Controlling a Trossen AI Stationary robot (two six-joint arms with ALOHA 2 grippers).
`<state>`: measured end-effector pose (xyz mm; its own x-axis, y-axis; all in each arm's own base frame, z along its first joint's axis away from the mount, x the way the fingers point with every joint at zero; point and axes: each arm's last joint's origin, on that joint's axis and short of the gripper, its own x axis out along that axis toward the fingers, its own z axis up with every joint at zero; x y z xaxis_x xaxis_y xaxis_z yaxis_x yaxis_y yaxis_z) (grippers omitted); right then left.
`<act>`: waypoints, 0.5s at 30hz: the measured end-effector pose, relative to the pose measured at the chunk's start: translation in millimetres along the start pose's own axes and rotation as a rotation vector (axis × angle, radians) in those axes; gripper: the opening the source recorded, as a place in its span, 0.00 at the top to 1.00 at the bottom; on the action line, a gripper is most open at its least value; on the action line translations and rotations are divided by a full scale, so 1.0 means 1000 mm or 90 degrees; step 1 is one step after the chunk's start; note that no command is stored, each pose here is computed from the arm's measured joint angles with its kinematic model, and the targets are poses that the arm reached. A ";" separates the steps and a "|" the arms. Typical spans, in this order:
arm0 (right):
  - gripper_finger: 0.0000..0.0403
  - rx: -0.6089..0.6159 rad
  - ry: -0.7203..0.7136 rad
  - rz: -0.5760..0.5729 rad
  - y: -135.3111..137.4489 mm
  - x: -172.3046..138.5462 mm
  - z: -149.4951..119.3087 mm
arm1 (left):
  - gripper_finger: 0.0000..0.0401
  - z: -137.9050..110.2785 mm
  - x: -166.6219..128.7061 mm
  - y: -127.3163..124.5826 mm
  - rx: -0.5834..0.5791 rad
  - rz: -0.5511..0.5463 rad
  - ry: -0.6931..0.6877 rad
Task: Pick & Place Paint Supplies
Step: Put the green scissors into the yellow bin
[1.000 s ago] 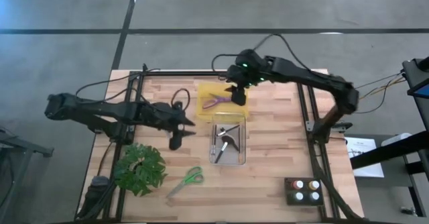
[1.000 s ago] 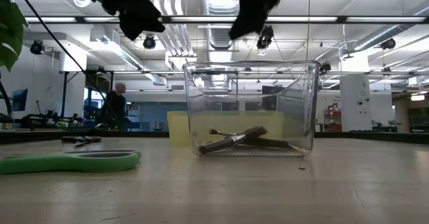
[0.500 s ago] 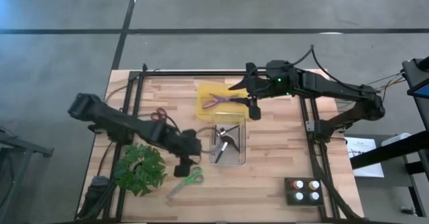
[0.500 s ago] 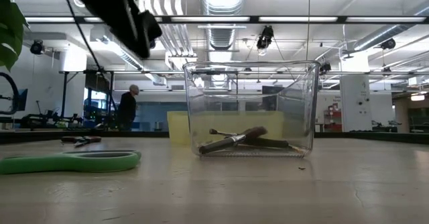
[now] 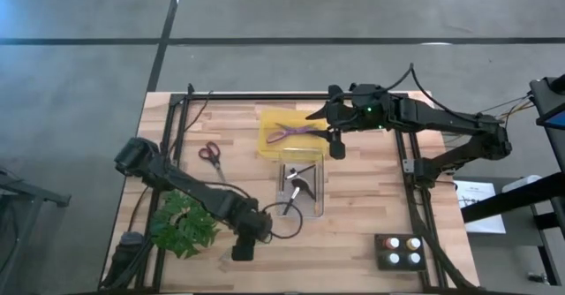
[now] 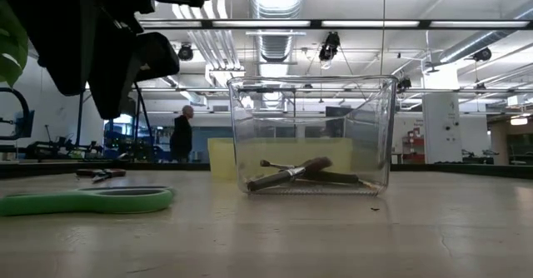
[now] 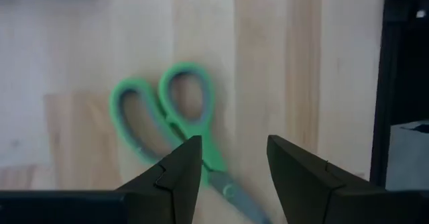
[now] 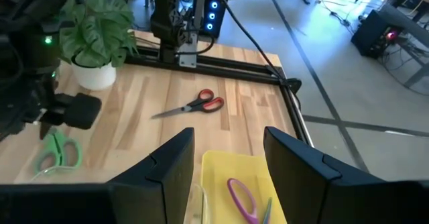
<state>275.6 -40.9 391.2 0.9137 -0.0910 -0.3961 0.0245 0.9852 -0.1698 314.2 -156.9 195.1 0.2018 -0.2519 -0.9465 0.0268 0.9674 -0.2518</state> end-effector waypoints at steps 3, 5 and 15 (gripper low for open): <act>0.56 -0.002 -0.005 -0.001 0.000 0.002 -0.001 | 0.55 0.000 0.004 -0.007 0.016 -0.014 -0.031; 0.56 -0.005 -0.004 0.000 0.000 0.003 -0.003 | 0.55 -0.001 0.006 -0.010 0.023 -0.015 -0.038; 0.56 -0.006 -0.002 0.002 0.001 0.003 -0.003 | 0.40 -0.002 0.038 -0.008 0.045 0.033 -0.005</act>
<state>277.0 -41.0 386.8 0.9148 -0.0871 -0.3945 0.0174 0.9841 -0.1770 319.6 -174.0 160.9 0.2122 -0.2019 -0.9562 0.0857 0.9785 -0.1876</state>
